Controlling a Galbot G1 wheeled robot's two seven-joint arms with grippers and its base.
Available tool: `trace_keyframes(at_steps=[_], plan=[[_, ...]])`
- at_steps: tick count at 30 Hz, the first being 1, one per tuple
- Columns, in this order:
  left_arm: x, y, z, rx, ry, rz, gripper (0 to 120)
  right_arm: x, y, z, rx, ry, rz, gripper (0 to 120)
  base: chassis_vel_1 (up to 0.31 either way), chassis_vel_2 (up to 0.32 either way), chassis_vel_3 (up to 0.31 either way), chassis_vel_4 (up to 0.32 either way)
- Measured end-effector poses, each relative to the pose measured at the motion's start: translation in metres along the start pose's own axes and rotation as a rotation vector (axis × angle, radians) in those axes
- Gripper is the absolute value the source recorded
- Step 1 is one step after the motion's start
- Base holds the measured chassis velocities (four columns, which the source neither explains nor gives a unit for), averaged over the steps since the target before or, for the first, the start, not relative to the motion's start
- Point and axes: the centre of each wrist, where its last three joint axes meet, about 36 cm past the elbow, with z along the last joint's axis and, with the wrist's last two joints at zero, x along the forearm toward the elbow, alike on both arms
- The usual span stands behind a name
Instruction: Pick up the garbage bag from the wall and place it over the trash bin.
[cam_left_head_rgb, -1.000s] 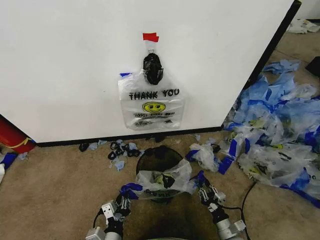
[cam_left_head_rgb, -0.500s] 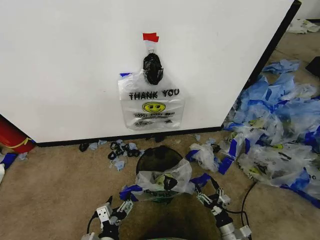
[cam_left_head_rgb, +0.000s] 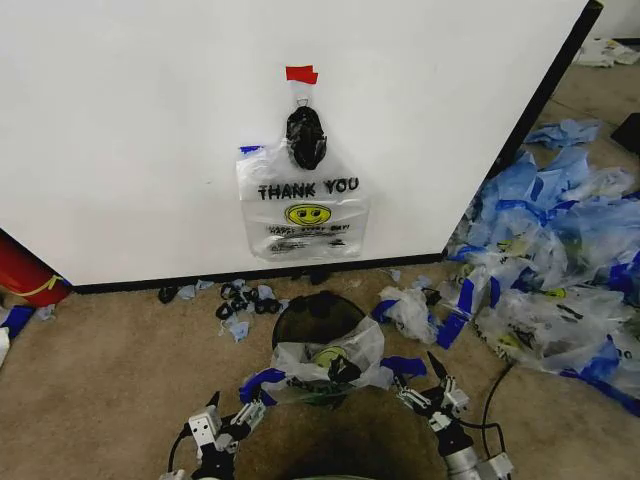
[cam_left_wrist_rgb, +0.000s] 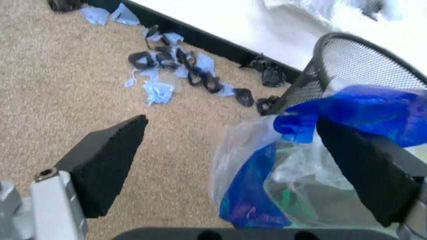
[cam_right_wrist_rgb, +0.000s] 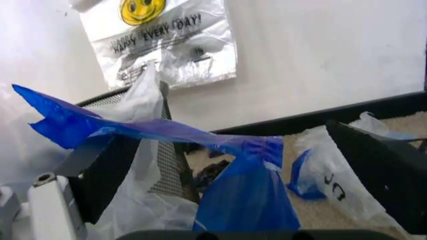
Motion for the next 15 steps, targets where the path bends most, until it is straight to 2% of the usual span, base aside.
trace_keyframes(at_steps=[15], plan=[[-0.0012,-0.0008,0.0017,0.000,0.005,0.004,98,0.0039,-0.0047,-0.0041,0.011,0.006,-0.002,100,0.000,0.000,0.000,0.000]])
